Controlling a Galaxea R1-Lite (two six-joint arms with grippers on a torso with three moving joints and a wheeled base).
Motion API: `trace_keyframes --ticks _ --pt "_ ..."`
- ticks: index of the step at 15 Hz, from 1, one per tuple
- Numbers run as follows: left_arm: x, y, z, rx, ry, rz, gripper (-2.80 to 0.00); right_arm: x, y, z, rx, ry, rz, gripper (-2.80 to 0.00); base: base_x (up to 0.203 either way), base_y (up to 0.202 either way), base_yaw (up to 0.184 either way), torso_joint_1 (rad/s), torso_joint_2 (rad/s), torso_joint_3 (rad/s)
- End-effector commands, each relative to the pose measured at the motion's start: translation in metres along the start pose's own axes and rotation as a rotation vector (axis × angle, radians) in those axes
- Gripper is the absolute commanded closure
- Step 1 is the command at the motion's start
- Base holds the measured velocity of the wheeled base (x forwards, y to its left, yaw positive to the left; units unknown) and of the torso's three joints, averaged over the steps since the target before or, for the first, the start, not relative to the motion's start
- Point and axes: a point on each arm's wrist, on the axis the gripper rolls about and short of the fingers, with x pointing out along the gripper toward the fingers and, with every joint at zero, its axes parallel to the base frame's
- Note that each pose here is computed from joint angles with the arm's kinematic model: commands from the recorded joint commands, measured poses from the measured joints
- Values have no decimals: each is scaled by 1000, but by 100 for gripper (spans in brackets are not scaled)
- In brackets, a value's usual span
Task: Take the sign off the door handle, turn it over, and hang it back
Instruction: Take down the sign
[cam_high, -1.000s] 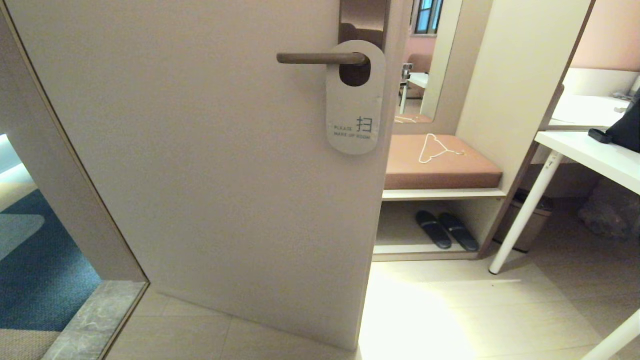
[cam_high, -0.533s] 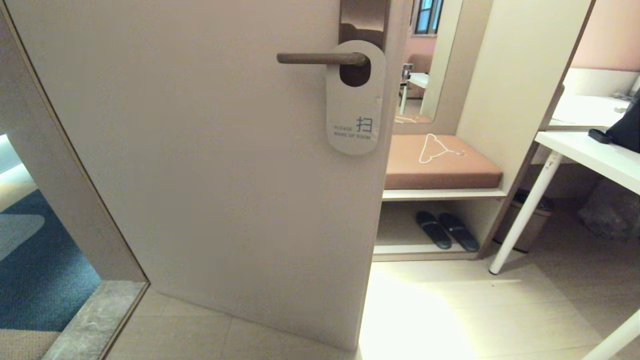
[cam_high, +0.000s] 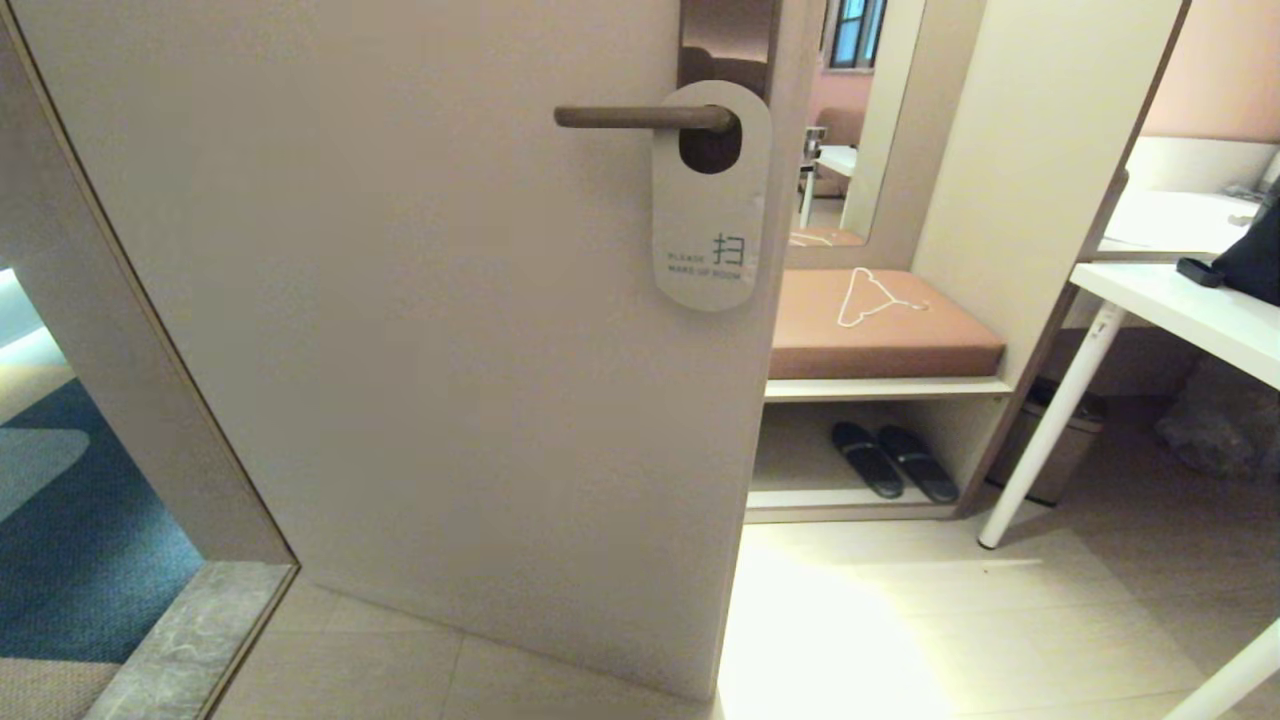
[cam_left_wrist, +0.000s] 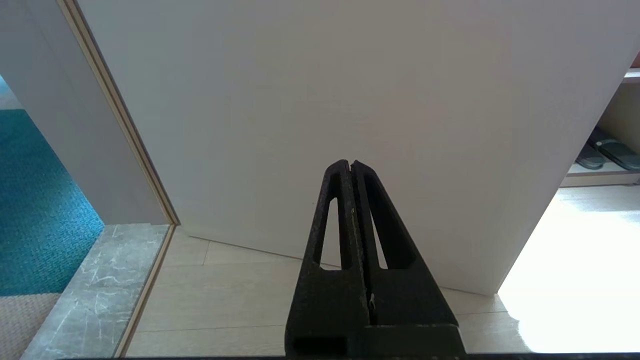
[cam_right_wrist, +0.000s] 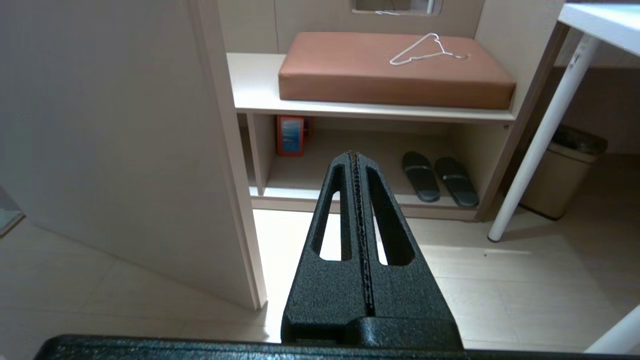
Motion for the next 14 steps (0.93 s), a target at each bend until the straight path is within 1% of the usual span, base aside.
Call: trace_keyframes --ticks 1,3,4,5,6,8,10,11,12,14 --pt "0 0 0 0 2 0 0 16 0 26 7 76 4 0 0 0 0 0 0 0" --pt "0 0 0 0 2 0 0 34 0 52 10 106 7 0 0 0 0 0 0 0" --pt "0 0 0 0 1 0 0 45 0 65 10 104 14 0 0 0 0 0 0 0" --pt "0 0 0 0 2 0 0 56 0 79 10 87 39 0 0 0 0 0 0 0" --pt "0 0 0 0 2 0 0 66 1 94 8 66 92 0 0 0 0 0 0 0" --pt "0 0 0 0 2 0 0 80 6 113 -4 49 313 0 0 0 0 0 0 0" --pt "0 0 0 0 2 0 0 93 10 123 -16 61 554 0 0 0 0 0 0 0" --pt "0 0 0 0 1 0 0 103 12 127 -16 71 645 0 0 0 0 0 0 0" --pt "0 0 0 0 2 0 0 113 12 129 -17 75 702 0 0 0 0 0 0 0" --pt "0 0 0 0 2 0 0 141 12 132 -11 90 770 0 0 0 0 0 0 0"
